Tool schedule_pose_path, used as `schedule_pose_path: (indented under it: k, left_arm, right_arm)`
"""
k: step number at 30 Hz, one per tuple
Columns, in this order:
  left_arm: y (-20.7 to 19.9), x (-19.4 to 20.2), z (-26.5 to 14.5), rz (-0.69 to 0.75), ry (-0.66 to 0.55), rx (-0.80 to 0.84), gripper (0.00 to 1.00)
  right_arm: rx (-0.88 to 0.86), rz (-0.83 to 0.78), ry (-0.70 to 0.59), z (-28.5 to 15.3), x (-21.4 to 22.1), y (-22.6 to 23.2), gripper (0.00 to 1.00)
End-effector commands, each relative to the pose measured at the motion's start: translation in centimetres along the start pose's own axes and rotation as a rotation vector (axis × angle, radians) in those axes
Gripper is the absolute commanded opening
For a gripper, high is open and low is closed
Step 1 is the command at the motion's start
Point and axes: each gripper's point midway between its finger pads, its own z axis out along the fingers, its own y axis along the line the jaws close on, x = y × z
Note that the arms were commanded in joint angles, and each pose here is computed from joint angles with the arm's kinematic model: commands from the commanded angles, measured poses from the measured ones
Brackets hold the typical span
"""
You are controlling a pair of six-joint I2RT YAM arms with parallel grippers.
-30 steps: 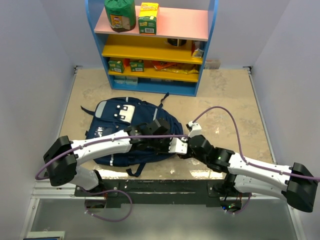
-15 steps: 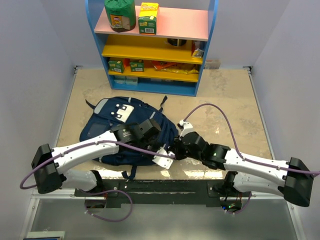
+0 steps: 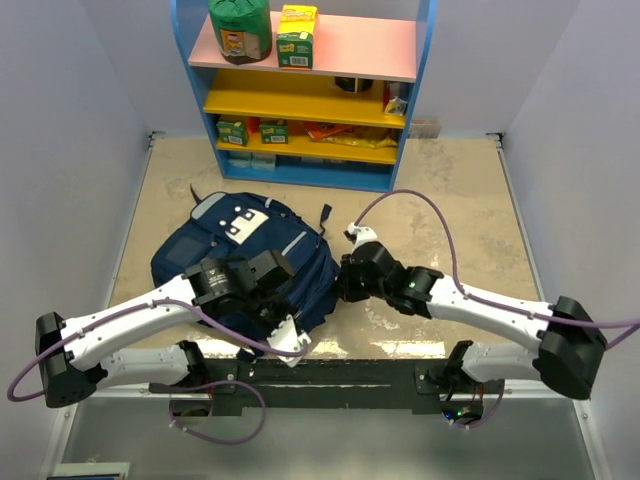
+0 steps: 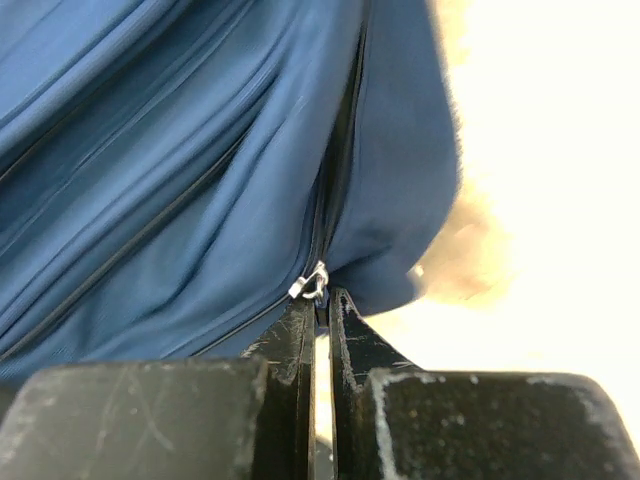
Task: Pack the student bag
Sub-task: Zip the student bag at the center of the board.
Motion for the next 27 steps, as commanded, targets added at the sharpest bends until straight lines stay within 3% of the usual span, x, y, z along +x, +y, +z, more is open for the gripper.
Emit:
schedule_pose_path:
  k: [1,7,13,17,22,24,27]
  left_arm:
    - [-7.2,-1.7,-1.5,-0.037,-0.069,0.228,0.0]
    - [-8.1,-2.0,-1.2,-0.038,-0.073,0.25,0.0]
    - [-7.8,-0.6,-1.2,0.003,-0.001,0.232,0.0]
    - [-8.0,0.8,-1.1,0.036,0.058,0.233,0.0]
    - [-8.3,1.6,-1.3,0.072,0.077,0.195,0.01]
    - [-7.1,1.5,-1.5,0.101,0.068,0.092,0.03]
    - [-5.6,2.7,-1.2,0.082,0.121,-0.021,0.33]
  right_arm:
    - [0.369,-0.05,-0.172,1.7,-6.0,-8.5,0.0]
    - [0.526,-0.013,-0.236,3.8,-10.8,-12.7,0.0]
    - [0.595,0.077,-0.378,0.8,-15.2,-14.3,0.0]
    - [0.601,0.169,-0.461,-3.3,-15.0,-14.4,0.0]
    - [0.395,0.27,-0.514,-6.0,-11.7,-11.7,0.0]
    - [0.339,0.276,-0.487,-6.1,-9.7,-10.4,0.0]
    - [0.28,0.254,-0.361,-4.3,-6.1,-8.3,0.0]
